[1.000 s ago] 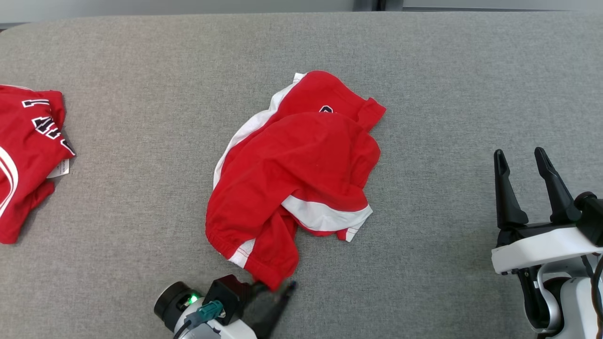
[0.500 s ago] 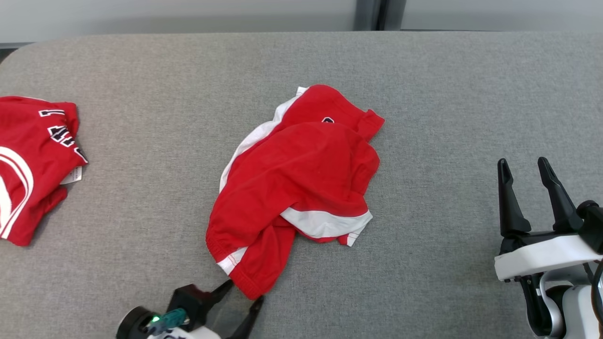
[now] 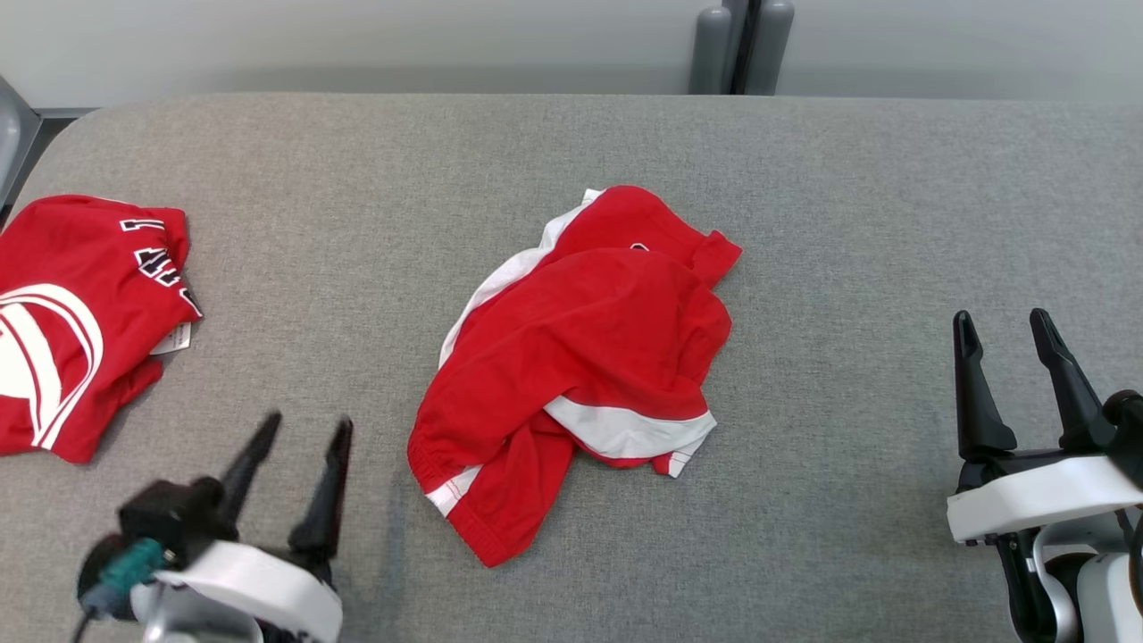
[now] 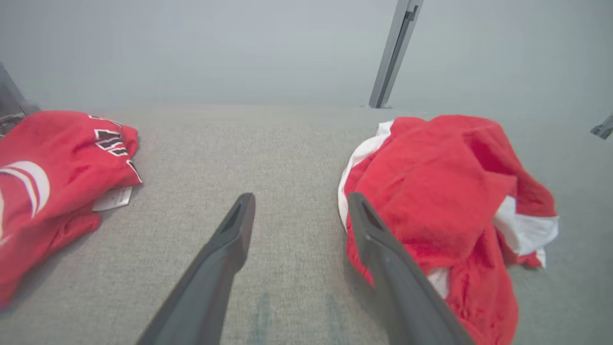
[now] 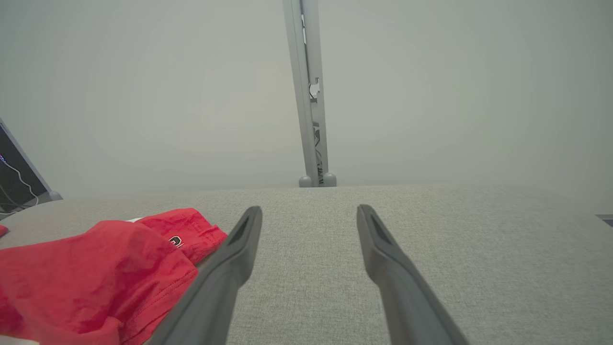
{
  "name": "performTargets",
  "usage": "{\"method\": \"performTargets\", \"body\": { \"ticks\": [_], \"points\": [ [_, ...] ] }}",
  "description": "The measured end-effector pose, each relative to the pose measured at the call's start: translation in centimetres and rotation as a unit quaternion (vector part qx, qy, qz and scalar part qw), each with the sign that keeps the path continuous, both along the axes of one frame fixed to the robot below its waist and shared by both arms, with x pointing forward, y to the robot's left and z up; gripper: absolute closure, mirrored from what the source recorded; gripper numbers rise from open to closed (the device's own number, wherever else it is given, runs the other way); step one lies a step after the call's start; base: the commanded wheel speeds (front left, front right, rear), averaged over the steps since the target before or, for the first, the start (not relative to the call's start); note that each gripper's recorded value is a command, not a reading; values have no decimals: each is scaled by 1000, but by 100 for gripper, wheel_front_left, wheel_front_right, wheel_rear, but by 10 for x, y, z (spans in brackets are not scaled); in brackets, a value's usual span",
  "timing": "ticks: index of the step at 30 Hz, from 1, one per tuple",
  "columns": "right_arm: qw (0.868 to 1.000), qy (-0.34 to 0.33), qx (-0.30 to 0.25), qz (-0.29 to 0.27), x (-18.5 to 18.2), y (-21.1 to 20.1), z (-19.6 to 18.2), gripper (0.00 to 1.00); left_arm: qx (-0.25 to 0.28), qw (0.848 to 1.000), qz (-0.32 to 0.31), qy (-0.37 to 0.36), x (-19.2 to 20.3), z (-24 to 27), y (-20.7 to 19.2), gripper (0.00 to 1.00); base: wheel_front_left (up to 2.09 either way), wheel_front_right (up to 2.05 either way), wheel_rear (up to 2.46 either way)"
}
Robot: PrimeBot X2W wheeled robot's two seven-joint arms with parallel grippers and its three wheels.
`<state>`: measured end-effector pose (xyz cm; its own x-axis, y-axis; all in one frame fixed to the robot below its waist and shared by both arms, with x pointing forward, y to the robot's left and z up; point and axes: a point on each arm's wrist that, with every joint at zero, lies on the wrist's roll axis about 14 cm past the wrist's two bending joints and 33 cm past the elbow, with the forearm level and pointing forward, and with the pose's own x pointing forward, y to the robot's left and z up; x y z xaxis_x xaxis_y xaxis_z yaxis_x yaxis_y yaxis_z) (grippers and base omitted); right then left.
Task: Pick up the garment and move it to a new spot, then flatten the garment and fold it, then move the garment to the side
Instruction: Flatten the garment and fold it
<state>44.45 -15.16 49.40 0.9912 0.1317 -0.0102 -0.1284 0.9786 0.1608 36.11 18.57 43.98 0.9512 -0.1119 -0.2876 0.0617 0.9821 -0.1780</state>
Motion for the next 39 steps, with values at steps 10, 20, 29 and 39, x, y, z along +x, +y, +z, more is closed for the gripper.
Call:
{"method": "performTargets", "body": {
  "ticks": [10, 20, 29, 39],
  "points": [
    [1000, -2, -8, -14, -6, -11, 5, 0, -20, 984, 49, -169, 47, 86, 15, 0, 0, 0, 0],
    [1000, -3, -14, -24, -11, -20, 10, 0, -9, 985, 30, -172, 54, 84, 2, 0, 0, 0, 0],
    [1000, 0, -13, -21, -9, -18, 7, 0, -8, 985, 31, -170, 57, 83, 3, 0, 0, 0, 0],
    [991, 61, -9, 115, -20, 73, -26, 0, -6, 985, 36, -170, 62, 82, 6, 0, 0, 0, 0]
  ]
}}
